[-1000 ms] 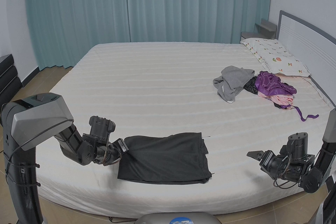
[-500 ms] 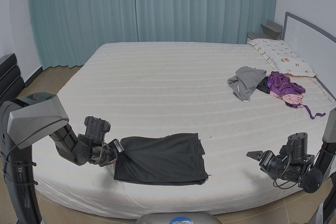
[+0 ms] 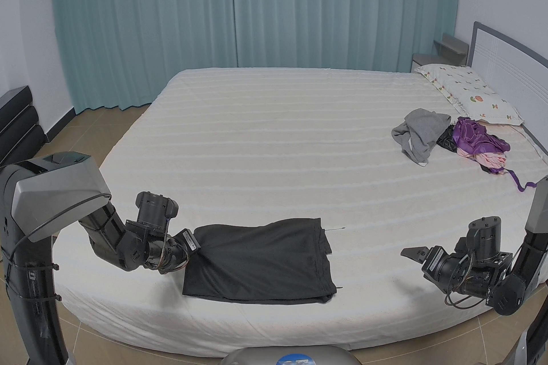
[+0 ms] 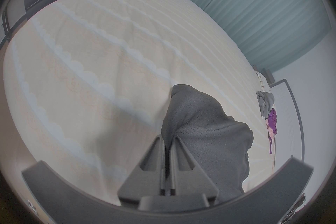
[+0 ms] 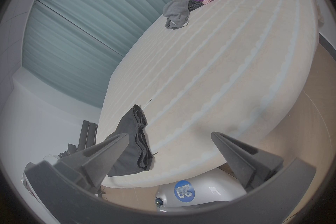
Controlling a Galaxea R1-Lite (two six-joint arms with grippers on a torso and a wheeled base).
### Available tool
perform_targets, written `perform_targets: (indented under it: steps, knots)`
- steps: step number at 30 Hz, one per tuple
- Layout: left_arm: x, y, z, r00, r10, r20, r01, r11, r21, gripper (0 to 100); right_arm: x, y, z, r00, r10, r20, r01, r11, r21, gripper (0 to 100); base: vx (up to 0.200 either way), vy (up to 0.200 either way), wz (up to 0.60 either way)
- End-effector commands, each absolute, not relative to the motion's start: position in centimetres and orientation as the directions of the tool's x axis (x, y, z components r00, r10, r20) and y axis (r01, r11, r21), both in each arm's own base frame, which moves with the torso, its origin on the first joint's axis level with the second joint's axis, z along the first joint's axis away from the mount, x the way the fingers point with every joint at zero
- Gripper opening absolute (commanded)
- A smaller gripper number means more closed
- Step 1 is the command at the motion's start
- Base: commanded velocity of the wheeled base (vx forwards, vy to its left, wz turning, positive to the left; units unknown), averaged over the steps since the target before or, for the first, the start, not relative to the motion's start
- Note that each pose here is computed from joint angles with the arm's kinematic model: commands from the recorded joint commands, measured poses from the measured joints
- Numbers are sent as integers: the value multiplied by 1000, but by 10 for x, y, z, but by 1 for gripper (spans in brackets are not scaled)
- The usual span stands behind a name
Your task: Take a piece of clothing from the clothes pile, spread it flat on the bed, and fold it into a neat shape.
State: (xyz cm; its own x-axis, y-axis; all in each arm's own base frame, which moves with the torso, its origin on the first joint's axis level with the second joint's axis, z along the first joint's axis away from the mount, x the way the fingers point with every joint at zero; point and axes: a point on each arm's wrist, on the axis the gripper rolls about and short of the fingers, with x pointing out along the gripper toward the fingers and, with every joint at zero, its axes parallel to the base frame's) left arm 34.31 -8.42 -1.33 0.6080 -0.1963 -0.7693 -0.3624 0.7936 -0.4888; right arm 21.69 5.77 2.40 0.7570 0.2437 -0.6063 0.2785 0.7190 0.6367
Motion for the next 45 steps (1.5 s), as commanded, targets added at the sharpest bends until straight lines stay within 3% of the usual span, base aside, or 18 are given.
perform_targets:
  steps: [1, 10, 11, 32, 40, 45]
  knots:
    - [342, -84, -15, 604, -195, -773, -366, 794, -486, 0, 217, 58, 24, 757, 245, -606, 278, 719, 637, 100, 0, 0, 0]
    - [339, -83, -13, 602, -195, -774, -392, 772, -500, 0, 216, 58, 23, 753, 243, -611, 282, 719, 635, 100, 0, 0, 0]
    - [339, -83, -13, 602, -195, -774, -392, 772, -500, 100, 216, 58, 23, 753, 243, -611, 282, 719, 635, 100, 0, 0, 0]
    - [338, -71, 9, 640, -211, -739, -434, 694, -574, 100, 215, 57, 29, 768, 247, -590, 265, 716, 646, 100, 0, 0, 0]
    - [301, -53, 38, 688, -193, -700, -434, 663, -610, 100, 206, 56, 42, 791, 285, -541, 216, 698, 683, 100, 0, 0, 0]
    - [256, -44, 54, 780, -186, -597, -361, 647, -672, 100, 183, 60, 73, 874, 252, -415, 113, 725, 679, 100, 0, 0, 0]
